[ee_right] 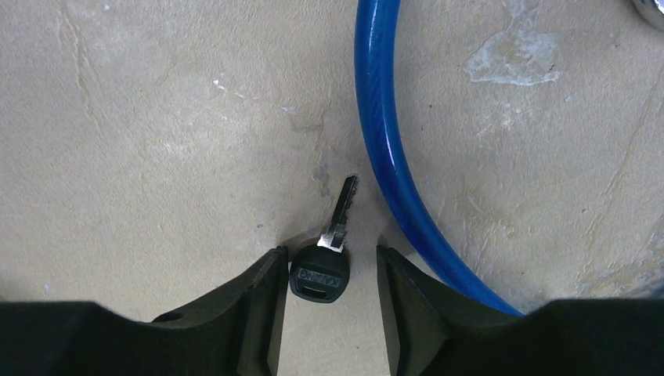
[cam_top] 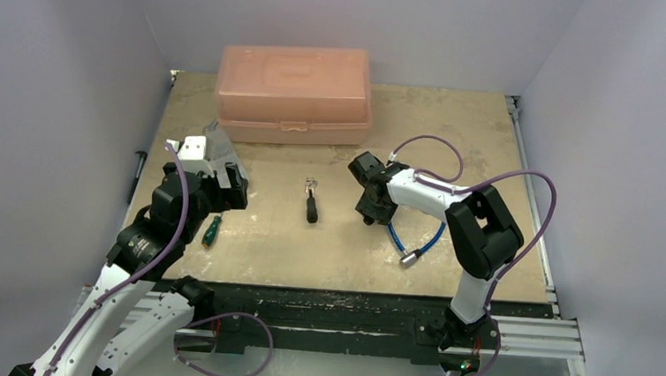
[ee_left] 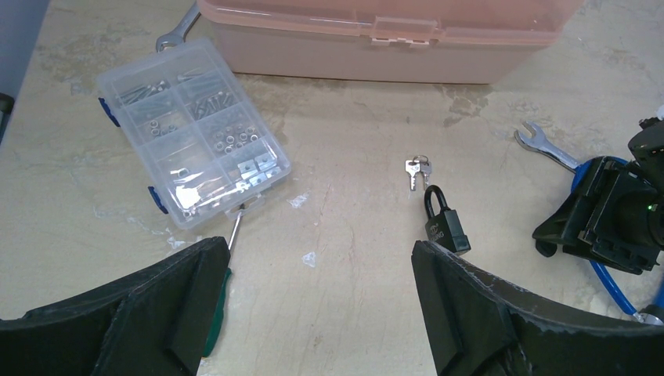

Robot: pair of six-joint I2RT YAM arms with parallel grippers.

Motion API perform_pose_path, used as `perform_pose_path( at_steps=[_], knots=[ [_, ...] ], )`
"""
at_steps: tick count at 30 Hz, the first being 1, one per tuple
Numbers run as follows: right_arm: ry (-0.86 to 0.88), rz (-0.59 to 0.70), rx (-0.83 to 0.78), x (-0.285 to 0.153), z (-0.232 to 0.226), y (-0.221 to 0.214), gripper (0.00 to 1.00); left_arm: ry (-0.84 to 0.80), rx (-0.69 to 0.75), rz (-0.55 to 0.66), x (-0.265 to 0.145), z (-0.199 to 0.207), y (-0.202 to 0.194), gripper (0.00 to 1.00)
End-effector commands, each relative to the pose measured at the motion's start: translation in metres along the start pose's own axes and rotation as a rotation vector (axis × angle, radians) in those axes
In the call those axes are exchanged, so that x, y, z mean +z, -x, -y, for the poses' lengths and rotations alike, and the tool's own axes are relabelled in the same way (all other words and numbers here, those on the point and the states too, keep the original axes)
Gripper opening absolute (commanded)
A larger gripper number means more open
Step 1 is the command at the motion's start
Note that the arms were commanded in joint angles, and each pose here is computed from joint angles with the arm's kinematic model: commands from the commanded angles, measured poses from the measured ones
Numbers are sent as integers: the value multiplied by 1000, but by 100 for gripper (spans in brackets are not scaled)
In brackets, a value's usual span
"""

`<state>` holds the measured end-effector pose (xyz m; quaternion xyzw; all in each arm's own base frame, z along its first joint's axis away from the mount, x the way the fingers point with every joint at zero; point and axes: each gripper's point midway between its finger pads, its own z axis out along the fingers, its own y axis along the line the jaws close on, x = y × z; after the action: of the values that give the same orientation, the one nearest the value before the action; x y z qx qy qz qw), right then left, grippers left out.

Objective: Unlock with the key

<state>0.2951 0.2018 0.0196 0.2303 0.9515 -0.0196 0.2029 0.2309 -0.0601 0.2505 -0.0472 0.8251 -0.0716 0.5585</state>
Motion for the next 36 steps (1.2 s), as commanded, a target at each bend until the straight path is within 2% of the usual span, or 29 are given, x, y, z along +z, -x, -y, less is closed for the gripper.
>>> perform_pose_path(
  at_steps=[1, 12, 14, 16, 20, 24, 31, 36],
  knots=[
    [1, 2, 29, 0, -5, 3, 50, -8, -9, 41, 1, 2, 9, 95],
    [22, -18, 18, -1, -9, -3, 50, -13, -8, 41, 1, 3, 9, 95],
    [23, -20, 18, 1, -10, -4, 46, -13, -8, 41, 1, 3, 10, 95],
    [23, -21, 17, 2, -10, -5, 37, -13, -6, 40, 1, 3, 9, 95],
    [40, -20, 23, 2, -11, -6, 34, -14, -9, 43, 1, 3, 10, 95],
    [45, -20, 19, 2, -11, -6, 24, -13, -8, 41, 1, 3, 9, 95],
    [121, 13, 49, -14, -17, 2, 19, -18, -14, 63, -4, 2, 14, 95],
    [184, 44, 80, -30, -21, 10, 18, -91, -12, 67, -10, 14, 19, 93]
  ],
)
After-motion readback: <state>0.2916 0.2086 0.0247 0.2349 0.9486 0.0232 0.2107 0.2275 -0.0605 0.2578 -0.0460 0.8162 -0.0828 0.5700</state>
